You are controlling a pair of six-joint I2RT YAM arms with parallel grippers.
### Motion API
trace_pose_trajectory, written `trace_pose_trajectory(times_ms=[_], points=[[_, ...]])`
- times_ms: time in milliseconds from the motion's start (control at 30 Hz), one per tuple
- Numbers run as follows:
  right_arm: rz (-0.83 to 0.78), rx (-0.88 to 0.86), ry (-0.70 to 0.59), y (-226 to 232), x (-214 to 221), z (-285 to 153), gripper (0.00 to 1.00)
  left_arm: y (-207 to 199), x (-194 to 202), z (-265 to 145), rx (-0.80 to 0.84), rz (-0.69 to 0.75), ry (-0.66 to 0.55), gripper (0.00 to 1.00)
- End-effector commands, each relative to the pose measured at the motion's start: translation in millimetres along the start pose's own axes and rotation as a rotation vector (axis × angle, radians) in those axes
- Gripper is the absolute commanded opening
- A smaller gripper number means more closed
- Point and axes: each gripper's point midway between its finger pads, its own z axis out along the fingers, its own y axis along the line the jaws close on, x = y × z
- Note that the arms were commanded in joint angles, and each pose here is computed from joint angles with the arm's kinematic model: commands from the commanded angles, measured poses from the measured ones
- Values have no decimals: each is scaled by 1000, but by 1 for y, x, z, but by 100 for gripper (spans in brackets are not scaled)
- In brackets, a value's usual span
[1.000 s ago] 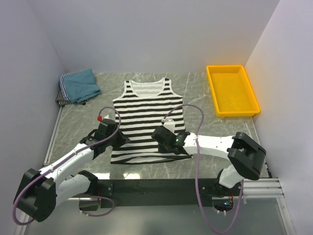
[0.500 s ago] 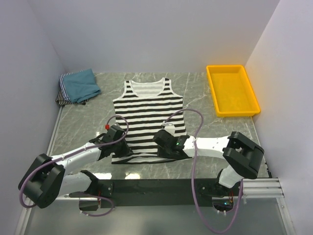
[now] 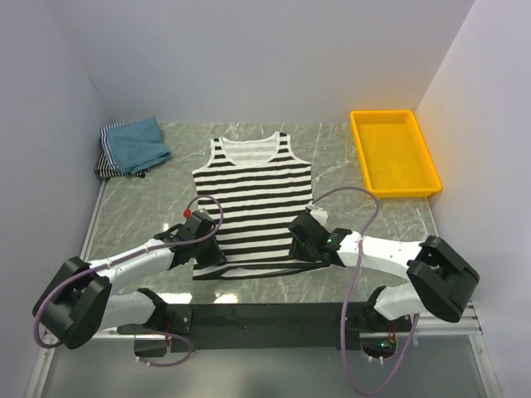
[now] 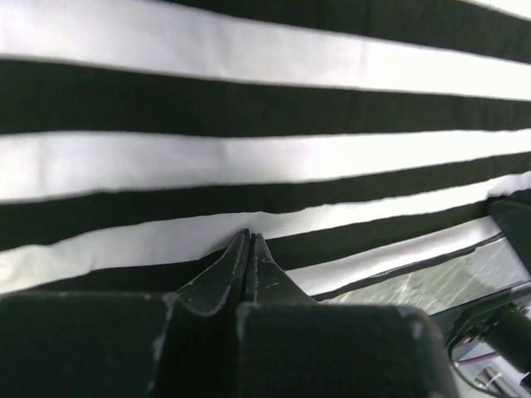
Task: Fold and stack the tank tops
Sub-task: Flatten the tank top out
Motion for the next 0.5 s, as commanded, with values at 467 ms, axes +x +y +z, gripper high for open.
trace_pose_trajectory(times_ms=[467], points=[[105,74,-5,-65,2,-5,47,-6,20,-30,-19,106,7,18]])
